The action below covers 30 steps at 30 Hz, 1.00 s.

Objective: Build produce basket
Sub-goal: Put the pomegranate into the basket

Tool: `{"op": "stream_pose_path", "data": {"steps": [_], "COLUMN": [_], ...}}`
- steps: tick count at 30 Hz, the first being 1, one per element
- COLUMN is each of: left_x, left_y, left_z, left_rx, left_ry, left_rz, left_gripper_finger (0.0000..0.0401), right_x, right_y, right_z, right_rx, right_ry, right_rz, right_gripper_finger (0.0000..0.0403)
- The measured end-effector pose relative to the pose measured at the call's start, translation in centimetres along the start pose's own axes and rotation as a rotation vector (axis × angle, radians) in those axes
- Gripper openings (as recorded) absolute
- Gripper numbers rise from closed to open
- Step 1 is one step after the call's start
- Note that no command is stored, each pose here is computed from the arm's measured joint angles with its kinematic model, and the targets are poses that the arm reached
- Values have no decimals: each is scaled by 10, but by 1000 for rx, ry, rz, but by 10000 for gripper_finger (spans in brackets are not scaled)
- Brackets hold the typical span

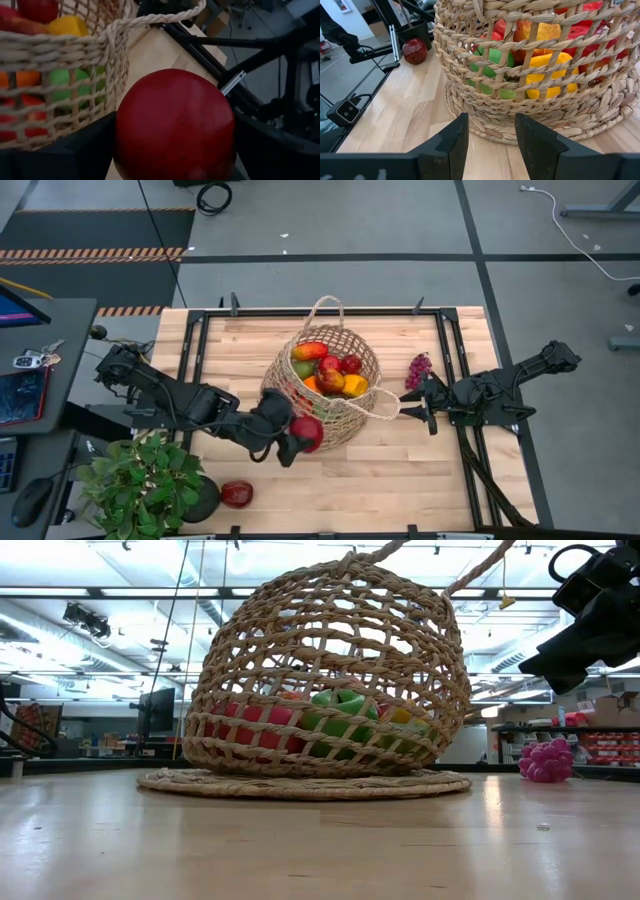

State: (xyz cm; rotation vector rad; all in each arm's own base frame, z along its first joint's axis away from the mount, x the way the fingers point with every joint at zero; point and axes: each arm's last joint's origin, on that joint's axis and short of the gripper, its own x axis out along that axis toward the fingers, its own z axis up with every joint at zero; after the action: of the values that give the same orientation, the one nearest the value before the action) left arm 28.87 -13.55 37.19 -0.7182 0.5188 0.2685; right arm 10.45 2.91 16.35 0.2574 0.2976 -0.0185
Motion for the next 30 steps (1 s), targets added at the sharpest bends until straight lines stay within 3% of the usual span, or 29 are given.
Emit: {"op": "stream_pose_path", "data": {"steps": [15,20,24,30], "left_x": [2,5,6,26], "left_y": [0,-4,-9,15], "left_z": [5,19,33,64], "left_rx": [-8,144,194,154], "left_ry": [-24,-113,-205,-276], "left_rz": [-11,-71,-126,-30], "left_gripper_finger": [355,355,355,355], "right_x": [0,0,0,0], "right_y": [0,0,0,0], "right_z": [0,0,0,0], "right_rx": [0,0,0,0], "right_ry": [0,0,0,0], "right_rz": [0,0,-1,0], "right_gripper_finger": [167,167,167,167]}}
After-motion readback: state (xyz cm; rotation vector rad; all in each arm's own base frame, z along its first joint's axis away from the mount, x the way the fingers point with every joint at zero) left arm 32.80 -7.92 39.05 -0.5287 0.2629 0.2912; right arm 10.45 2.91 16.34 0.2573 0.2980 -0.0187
